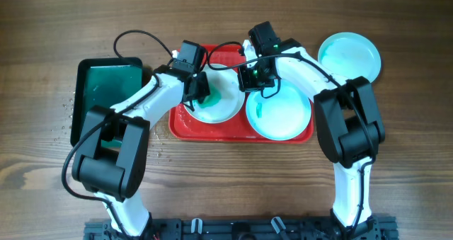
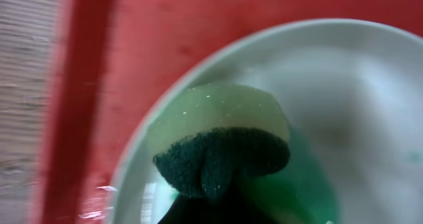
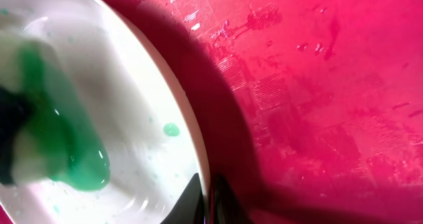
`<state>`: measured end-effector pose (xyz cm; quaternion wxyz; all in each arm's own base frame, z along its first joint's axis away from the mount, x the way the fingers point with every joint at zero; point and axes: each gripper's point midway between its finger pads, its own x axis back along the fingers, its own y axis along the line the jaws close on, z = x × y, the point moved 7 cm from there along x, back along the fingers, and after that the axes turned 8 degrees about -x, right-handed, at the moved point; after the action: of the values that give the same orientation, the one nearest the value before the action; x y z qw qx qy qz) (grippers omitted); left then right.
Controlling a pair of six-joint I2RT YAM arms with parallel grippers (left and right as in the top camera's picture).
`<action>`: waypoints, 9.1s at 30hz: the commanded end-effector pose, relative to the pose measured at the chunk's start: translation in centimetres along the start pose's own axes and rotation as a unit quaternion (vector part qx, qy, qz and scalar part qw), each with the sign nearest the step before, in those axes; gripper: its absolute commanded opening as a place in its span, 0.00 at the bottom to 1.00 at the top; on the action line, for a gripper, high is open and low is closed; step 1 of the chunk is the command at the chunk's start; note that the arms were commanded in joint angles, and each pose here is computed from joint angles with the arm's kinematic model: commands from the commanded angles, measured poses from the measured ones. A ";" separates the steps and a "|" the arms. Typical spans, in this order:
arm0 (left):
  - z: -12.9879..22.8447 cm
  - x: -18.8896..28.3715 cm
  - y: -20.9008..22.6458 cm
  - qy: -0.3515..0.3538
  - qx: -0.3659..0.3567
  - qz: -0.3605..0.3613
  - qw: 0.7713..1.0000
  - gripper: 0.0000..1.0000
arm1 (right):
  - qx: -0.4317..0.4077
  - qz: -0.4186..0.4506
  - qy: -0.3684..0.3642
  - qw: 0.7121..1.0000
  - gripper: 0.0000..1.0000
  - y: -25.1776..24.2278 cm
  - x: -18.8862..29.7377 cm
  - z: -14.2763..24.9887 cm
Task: Clean dirty plates on tray and stack at the side
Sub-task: 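Scrub the top plate with the sponge in the left gripper, then lift the top plate with the right gripper and stack it on the side plate, then grasp the last plate rim on the tray with the right gripper, then scrub the held plate with the sponge in the left gripper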
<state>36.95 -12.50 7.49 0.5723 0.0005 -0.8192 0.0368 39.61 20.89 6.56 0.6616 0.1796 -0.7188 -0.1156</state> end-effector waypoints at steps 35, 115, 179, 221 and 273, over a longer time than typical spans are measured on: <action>-0.5 7.1 2.5 -0.061 -0.008 -0.108 0.992 0.04 | -0.018 0.042 0.003 0.999 0.04 -0.8 0.3 0.4; -0.9 18.5 16.2 -0.126 0.226 0.018 0.966 0.04 | -0.337 0.146 -0.333 0.868 0.24 -28.1 21.9 0.9; -0.9 18.5 16.2 -0.126 0.226 0.018 0.966 0.04 | -0.104 0.181 0.020 0.978 0.38 -11.7 8.1 7.5; -0.9 18.5 16.2 -0.126 0.226 0.018 0.966 0.05 | -0.145 0.181 0.018 0.973 0.32 -11.6 8.1 7.7; -2.4 7.2 -2.7 -0.050 0.002 0.202 0.978 0.04 | -0.160 0.051 -0.027 0.985 0.05 -6.5 0.0 5.2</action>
<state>36.72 -11.93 17.17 0.4965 -0.1158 -0.8459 0.1566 36.45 14.80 6.44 0.6335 0.0536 -0.7432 -0.2083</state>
